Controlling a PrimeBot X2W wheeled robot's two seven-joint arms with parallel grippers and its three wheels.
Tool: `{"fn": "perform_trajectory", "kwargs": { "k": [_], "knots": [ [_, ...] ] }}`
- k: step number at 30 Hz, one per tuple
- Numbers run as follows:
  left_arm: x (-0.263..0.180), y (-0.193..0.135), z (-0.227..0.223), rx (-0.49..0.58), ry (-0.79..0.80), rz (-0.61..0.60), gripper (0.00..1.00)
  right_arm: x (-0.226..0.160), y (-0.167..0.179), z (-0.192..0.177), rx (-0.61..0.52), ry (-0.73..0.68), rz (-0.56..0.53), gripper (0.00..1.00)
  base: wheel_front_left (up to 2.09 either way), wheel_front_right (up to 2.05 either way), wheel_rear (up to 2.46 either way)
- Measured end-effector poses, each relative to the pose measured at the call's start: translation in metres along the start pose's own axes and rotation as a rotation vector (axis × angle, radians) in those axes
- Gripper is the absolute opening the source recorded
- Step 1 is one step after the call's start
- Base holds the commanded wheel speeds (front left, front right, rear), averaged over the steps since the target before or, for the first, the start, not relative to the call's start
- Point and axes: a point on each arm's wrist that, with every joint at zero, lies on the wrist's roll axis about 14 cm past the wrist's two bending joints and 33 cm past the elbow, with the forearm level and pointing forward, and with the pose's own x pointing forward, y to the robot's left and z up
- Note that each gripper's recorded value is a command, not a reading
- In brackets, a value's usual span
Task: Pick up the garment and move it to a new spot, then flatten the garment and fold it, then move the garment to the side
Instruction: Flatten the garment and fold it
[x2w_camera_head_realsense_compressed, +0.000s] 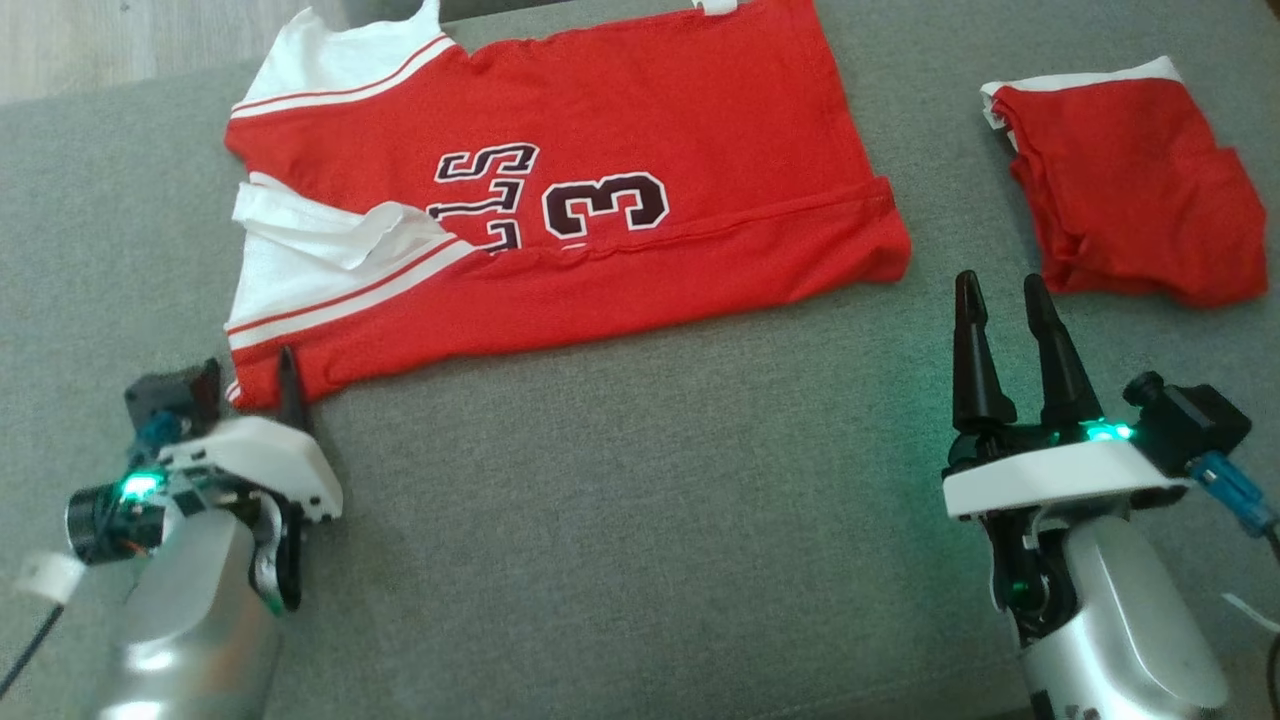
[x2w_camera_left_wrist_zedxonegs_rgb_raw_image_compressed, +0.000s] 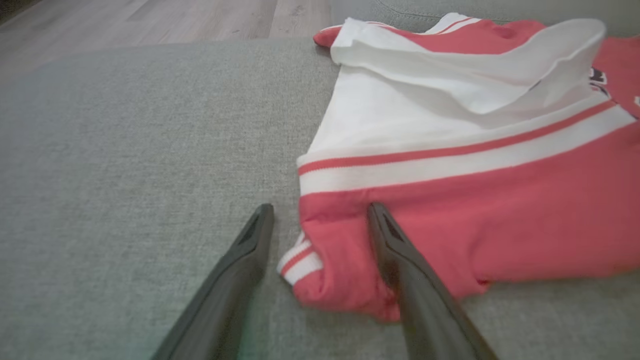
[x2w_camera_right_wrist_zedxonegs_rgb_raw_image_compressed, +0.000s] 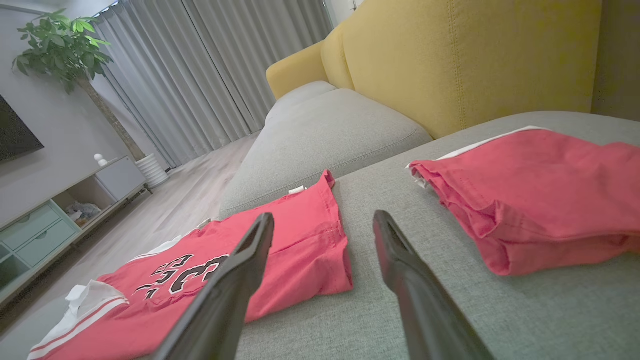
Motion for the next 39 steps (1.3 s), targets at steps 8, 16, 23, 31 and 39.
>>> {"fn": "perform_trajectory", "kwargs": {
  "k": [8, 16, 23, 31, 39],
  "knots": [
    [0.005, 0.0, -0.001, -0.01, 0.057, -0.005, 0.0, 0.002, 0.004, 0.0, 0.014, -0.003, 0.009, 1.0, 0.0, 0.0, 0.0],
    [-0.004, -0.006, 0.015, 0.004, -0.041, -0.032, 0.0, 0.003, 0.004, -0.008, -0.016, 0.026, 0.014, 1.0, 0.0, 0.0, 0.0],
    [-0.018, -0.019, 0.064, 0.034, -0.263, -0.087, 0.0, 0.023, 0.007, -0.023, -0.063, 0.116, 0.024, 1.0, 0.0, 0.0, 0.0],
    [-0.032, -0.033, 0.099, 0.063, -0.406, -0.141, 0.0, 0.046, -0.012, -0.06, -0.077, 0.313, -0.046, 1.0, 0.0, 0.0, 0.0],
    [-0.037, -0.036, 0.102, 0.082, -0.431, -0.159, 0.0, 0.063, -0.013, -0.087, -0.093, 0.418, -0.068, 1.0, 0.0, 0.0, 0.0]
  ]
}}
